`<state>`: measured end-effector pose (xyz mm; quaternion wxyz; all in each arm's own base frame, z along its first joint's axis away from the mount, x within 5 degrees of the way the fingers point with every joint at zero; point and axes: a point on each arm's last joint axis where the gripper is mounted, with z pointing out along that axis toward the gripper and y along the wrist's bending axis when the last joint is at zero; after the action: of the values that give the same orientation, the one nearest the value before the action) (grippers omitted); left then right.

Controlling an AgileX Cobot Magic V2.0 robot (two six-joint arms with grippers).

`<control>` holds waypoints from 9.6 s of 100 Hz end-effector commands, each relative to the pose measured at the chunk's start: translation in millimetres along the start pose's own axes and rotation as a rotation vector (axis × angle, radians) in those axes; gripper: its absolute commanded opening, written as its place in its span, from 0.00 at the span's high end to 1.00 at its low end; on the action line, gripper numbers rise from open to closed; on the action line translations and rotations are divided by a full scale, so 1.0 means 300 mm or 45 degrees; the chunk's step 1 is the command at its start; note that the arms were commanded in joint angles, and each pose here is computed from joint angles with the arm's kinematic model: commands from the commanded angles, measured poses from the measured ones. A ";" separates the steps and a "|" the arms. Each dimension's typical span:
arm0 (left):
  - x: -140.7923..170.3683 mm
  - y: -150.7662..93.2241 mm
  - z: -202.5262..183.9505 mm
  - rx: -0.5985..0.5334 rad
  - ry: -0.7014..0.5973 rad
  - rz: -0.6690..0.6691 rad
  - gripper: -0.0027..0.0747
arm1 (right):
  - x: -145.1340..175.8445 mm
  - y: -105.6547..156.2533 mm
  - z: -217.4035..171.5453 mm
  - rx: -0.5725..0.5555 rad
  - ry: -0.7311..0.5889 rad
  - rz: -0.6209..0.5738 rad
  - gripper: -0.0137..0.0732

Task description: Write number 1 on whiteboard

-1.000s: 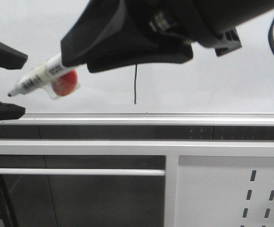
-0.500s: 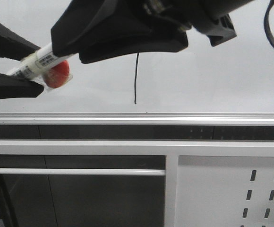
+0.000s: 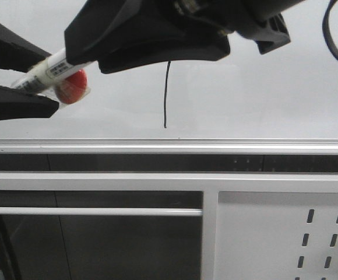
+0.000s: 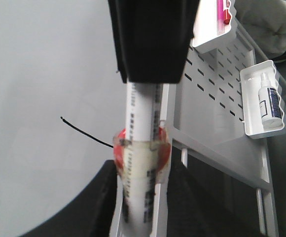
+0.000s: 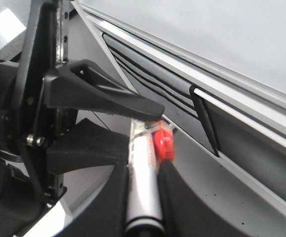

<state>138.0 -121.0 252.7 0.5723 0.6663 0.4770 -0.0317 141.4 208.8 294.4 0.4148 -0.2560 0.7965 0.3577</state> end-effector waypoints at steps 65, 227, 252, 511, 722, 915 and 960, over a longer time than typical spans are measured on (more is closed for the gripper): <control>-0.025 0.042 -0.006 -0.068 -0.032 -0.035 0.71 | -0.053 -0.007 -0.021 0.012 -0.073 -0.002 0.91; -0.006 0.064 -0.044 -0.451 -0.310 -1.024 0.99 | -0.075 0.026 -0.228 -0.060 -0.261 -0.170 0.65; 0.046 -0.031 -0.066 -0.514 -0.411 -1.215 0.99 | -0.020 -0.001 -0.248 -0.025 -0.271 -0.178 0.92; 0.204 0.099 0.112 -1.005 -0.510 -1.242 0.99 | 0.075 -0.084 -0.224 0.142 -0.331 -0.190 0.93; 0.167 0.065 0.110 -0.843 -0.539 -1.129 0.43 | 0.077 -0.083 -0.223 0.137 -0.320 -0.190 0.93; 0.064 -0.145 -0.332 -1.073 -0.589 -1.030 0.99 | 0.070 -0.010 -0.621 -0.014 -0.805 -0.574 0.92; 0.081 -0.165 -0.326 -1.027 -0.497 -1.100 0.99 | 0.138 -0.021 -0.733 0.104 -0.861 -0.790 0.90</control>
<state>69.1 -35.2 237.8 0.7832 0.1366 0.5754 -0.1919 17.0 31.7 334.0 0.7158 -0.3558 0.5318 0.2797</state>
